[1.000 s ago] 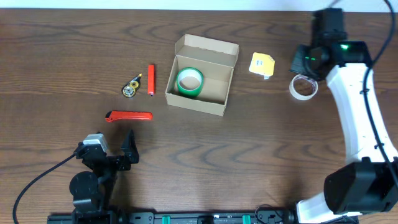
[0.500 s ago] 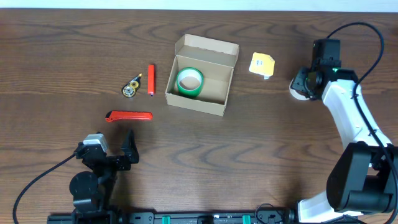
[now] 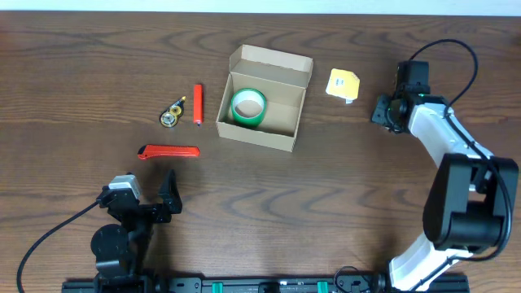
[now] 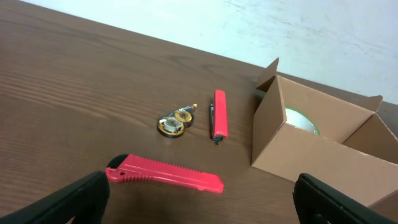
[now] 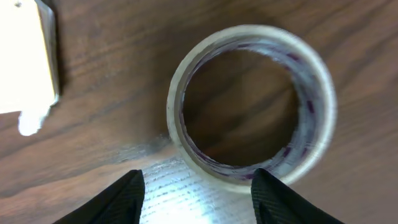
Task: Pack container
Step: 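Move the right gripper to the clear packing tape and grasp it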
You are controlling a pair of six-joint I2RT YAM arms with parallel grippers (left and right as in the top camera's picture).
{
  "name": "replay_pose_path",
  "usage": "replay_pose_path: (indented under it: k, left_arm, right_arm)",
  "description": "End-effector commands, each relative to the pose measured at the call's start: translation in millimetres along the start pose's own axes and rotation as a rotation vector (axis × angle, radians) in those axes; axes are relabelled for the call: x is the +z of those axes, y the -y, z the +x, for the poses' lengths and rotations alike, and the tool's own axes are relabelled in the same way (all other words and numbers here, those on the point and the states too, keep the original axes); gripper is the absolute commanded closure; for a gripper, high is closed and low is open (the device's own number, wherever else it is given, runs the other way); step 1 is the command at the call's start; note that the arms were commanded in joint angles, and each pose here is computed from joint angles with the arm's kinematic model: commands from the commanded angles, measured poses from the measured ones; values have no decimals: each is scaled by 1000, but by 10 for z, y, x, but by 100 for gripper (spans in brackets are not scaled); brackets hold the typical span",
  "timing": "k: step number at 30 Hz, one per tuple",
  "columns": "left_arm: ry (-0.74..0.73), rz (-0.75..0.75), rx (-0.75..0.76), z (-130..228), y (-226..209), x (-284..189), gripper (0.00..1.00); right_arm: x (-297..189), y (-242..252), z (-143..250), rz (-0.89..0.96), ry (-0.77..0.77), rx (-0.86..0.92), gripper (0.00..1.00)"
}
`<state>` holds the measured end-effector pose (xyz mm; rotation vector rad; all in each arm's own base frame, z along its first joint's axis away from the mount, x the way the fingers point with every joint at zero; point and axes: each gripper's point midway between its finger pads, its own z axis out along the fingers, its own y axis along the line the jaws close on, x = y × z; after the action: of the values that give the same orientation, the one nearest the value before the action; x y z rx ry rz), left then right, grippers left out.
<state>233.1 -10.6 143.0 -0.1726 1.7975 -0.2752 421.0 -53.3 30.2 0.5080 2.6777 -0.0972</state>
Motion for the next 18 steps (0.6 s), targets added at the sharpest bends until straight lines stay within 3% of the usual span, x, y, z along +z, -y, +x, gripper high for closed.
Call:
replay_pose_path:
  k: [1, 18]
  left_arm:
    - [-20, -23, -6, 108, -67, 27, 5]
    - [-20, -23, -6, 108, -67, 27, 5]
  right_arm:
    - [128, -7, 76, -7, -25, -20, 44]
    - [342, -59, 1, -20, 12, -59, 54]
